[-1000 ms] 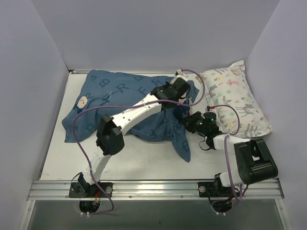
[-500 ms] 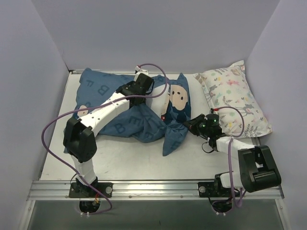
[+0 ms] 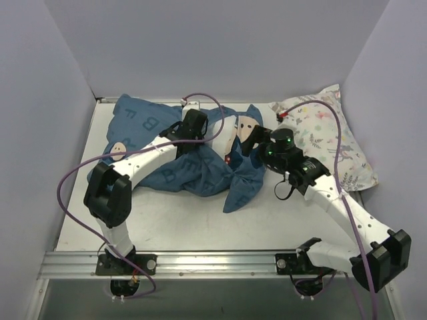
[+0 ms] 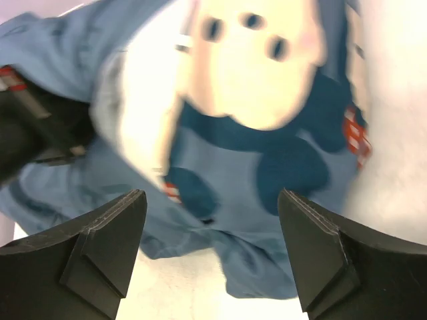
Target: Remove the pillowcase from the pillow
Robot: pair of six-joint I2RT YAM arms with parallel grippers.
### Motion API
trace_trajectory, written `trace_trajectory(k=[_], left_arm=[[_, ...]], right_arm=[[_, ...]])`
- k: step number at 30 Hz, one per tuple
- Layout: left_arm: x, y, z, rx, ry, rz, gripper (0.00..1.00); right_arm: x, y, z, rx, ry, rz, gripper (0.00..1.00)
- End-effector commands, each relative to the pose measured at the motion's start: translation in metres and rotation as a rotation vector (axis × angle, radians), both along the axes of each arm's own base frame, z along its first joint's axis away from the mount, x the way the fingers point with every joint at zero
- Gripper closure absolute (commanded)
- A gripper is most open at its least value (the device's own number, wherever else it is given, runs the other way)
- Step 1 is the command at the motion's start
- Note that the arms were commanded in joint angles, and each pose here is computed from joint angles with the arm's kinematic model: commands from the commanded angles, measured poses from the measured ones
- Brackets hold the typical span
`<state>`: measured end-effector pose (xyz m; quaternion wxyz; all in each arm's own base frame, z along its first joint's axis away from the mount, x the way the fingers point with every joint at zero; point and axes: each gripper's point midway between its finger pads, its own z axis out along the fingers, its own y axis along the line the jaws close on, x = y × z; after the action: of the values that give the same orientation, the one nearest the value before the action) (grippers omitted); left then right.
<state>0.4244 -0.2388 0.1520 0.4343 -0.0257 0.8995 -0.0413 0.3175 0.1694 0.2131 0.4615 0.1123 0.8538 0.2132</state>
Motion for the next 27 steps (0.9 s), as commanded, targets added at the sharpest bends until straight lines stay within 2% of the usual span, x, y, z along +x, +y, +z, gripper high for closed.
trace_trajectory(k=[1, 2, 3, 4, 5, 7, 9, 10, 11, 12, 14, 19, 24, 26, 27], left_arm=[[-0.035, -0.032, -0.04, -0.102, 0.171, -0.108, 1.0], [-0.034, -0.033, -0.039, -0.107, 0.168, -0.109, 1.0], [-0.034, -0.033, -0.04, -0.108, 0.169, -0.11, 1.0], [-0.034, -0.033, -0.04, -0.111, 0.168, -0.107, 1.0], [-0.034, -0.033, -0.041, -0.112, 0.171, -0.104, 1.0], [-0.032, -0.032, -0.043, -0.119, 0.174, -0.094, 1.0], [-0.029, -0.03, -0.046, -0.137, 0.186, -0.082, 1.0], [-0.03, -0.03, -0.049, -0.142, 0.196, -0.077, 1.0], [-0.027, -0.027, -0.053, -0.145, 0.205, -0.066, 1.0], [-0.027, -0.025, -0.056, -0.149, 0.215, -0.063, 1.0], [-0.022, -0.017, -0.06, -0.168, 0.224, -0.03, 1.0], [-0.018, -0.01, -0.067, -0.212, 0.239, -0.006, 1.0], [-0.014, 0.002, -0.073, -0.215, 0.245, 0.03, 1.0], [-0.013, 0.014, -0.077, -0.205, 0.252, 0.051, 1.0], [-0.012, 0.018, -0.079, -0.204, 0.253, 0.063, 1.0]], right_arm=[[0.0, 0.001, -0.031, -0.285, 0.132, 0.042, 0.19], [0.008, 0.017, -0.014, -0.297, 0.103, 0.076, 0.19], [0.013, 0.023, -0.017, -0.33, 0.114, 0.083, 0.19], [0.017, 0.027, -0.038, -0.383, 0.176, 0.096, 0.19], [0.026, 0.035, -0.03, -0.385, 0.167, 0.101, 0.2], [0.033, 0.033, -0.054, -0.459, 0.233, 0.094, 0.23], [0.035, 0.023, -0.069, -0.494, 0.279, 0.087, 0.33], [0.032, 0.018, -0.075, -0.5, 0.302, 0.085, 0.4], [0.029, 0.011, -0.08, -0.5, 0.316, 0.073, 0.68], [0.02, -0.007, -0.096, -0.509, 0.364, 0.039, 0.78], [0.009, -0.029, -0.095, -0.49, 0.366, -0.005, 0.89], [-0.027, -0.101, -0.142, -0.329, 0.483, -0.167, 0.91], [-0.047, -0.107, -0.194, -0.065, 0.578, -0.217, 0.94], [-0.052, -0.111, -0.207, -0.053, 0.615, -0.234, 0.96], [-0.05, -0.112, -0.211, -0.051, 0.62, -0.237, 0.94]])
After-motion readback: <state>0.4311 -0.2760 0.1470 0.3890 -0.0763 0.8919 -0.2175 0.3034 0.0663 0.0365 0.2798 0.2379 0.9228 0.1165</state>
